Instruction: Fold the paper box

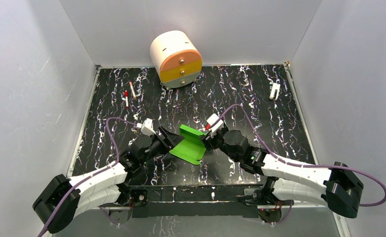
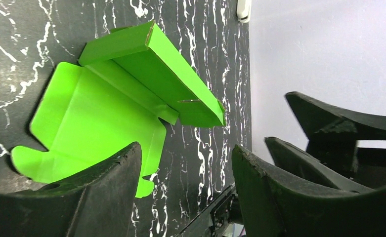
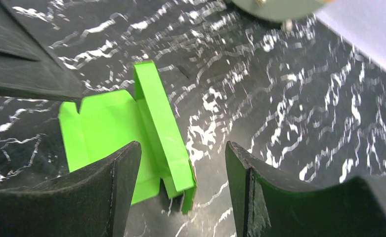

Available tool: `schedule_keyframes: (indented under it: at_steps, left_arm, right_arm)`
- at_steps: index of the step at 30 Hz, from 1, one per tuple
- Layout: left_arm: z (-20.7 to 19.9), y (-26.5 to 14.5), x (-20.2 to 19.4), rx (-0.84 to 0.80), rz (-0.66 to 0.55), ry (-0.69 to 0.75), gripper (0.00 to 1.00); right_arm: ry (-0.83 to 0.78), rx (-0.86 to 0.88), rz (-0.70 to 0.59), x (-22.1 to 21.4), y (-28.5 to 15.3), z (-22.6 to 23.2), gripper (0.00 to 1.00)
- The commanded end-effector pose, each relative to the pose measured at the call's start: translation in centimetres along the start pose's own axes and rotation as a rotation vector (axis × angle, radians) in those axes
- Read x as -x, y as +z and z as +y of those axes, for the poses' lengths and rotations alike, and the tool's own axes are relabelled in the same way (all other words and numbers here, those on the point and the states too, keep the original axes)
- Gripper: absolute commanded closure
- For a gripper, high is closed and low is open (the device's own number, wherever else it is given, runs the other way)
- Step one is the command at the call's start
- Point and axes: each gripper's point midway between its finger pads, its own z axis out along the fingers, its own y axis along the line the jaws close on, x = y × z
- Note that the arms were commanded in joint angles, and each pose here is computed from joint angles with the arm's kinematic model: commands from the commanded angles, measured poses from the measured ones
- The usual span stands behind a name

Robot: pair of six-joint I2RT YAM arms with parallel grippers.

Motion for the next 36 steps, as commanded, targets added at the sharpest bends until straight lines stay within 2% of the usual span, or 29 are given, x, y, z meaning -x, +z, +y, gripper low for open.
schedule_keyframes:
  at_steps: [1, 5, 14, 28, 36]
  left_arm:
    - [-4.1, 0.6, 0.8, -0.123, -0.007, -0.047, 0.36]
    - [-4.1, 1.4, 0.6, -0.120, -0.006, -0.053, 0.38]
    - [-4.2, 3.9, 0.1, -0.105, 0.006, -0.072, 0.46]
    - [-3.3, 6.4, -0.1, -0.072, -0.020, -0.119, 0.61]
    - [-3.0, 7.2, 0.5, -0.066, -0.063, -0.175, 0.64]
  right_arm:
    - [0.153, -0.200, 0.078, -1.0, -1.0, -2.9, 0.29]
    - [0.184, -0.281, 0.096, -2.6, -1.5, -4.0, 0.31]
    - [0.198, -0.306, 0.069, -4.0, -1.5, -4.5, 0.34]
    - [0.194, -0.237, 0.074, -5.9, 0.3, -3.1, 0.38]
    - [0.187, -0.219, 0.076, -6.4, 0.6, -2.7, 0.39]
